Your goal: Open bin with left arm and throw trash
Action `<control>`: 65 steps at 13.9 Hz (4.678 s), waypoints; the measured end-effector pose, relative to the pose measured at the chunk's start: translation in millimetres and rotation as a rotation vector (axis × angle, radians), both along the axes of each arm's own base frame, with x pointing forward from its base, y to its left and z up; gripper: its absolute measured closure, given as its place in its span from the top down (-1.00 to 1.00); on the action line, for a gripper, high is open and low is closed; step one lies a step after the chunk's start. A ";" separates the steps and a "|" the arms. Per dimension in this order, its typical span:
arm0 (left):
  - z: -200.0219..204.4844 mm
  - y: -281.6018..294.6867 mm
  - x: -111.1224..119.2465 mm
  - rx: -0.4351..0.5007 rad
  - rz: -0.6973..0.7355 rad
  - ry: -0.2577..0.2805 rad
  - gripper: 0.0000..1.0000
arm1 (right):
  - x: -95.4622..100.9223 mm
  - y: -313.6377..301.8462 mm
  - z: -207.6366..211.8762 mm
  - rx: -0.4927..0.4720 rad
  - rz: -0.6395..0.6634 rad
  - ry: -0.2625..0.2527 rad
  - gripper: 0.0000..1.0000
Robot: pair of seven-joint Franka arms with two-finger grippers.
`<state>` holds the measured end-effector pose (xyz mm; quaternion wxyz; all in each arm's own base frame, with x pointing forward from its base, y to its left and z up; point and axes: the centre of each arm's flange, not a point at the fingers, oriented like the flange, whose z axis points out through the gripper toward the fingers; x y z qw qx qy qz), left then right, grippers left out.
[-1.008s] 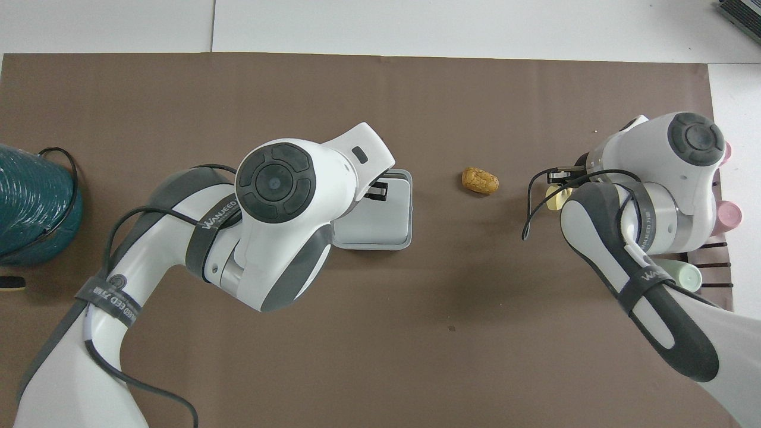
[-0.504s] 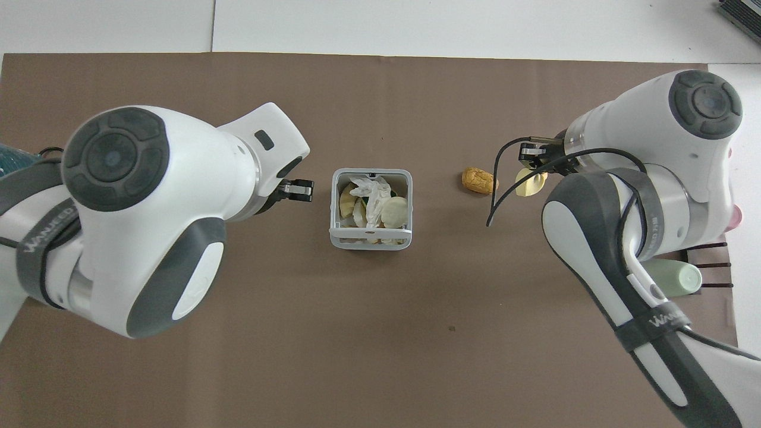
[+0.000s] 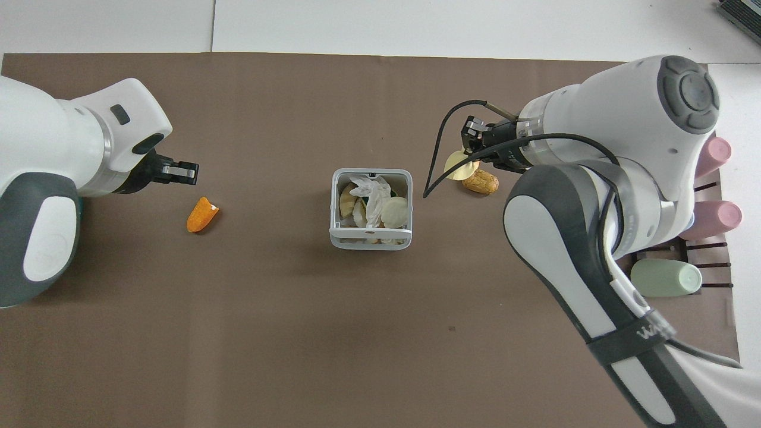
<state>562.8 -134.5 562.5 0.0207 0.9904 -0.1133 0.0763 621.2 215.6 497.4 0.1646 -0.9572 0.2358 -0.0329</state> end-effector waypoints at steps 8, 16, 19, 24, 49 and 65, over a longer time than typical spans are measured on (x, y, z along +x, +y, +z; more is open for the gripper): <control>-26.2 51.5 13.4 0.004 0.027 -0.045 0.82 | -11.3 104.9 -47.2 0.025 -0.062 0.088 -0.87; -144.6 99.5 47.2 0.029 0.007 -0.117 0.80 | -20.3 126.2 -93.9 0.007 -0.049 0.164 -0.86; -176.6 93.2 50.2 0.031 -0.009 -0.090 0.81 | -22.2 125.5 -100.5 0.000 -0.048 0.175 -0.28; -221.1 86.3 39.2 0.037 -0.046 -0.024 0.84 | -20.5 123.2 -85.9 0.011 -0.049 0.153 0.85; -114.8 49.1 30.8 0.034 -0.125 0.007 -0.25 | -2.1 -67.9 -190.9 -0.415 1.414 -0.383 1.00; -100.9 -211.8 -24.5 -0.199 -0.016 -0.125 -0.25 | 4.1 -61.6 -160.2 -0.370 1.253 -0.320 -0.21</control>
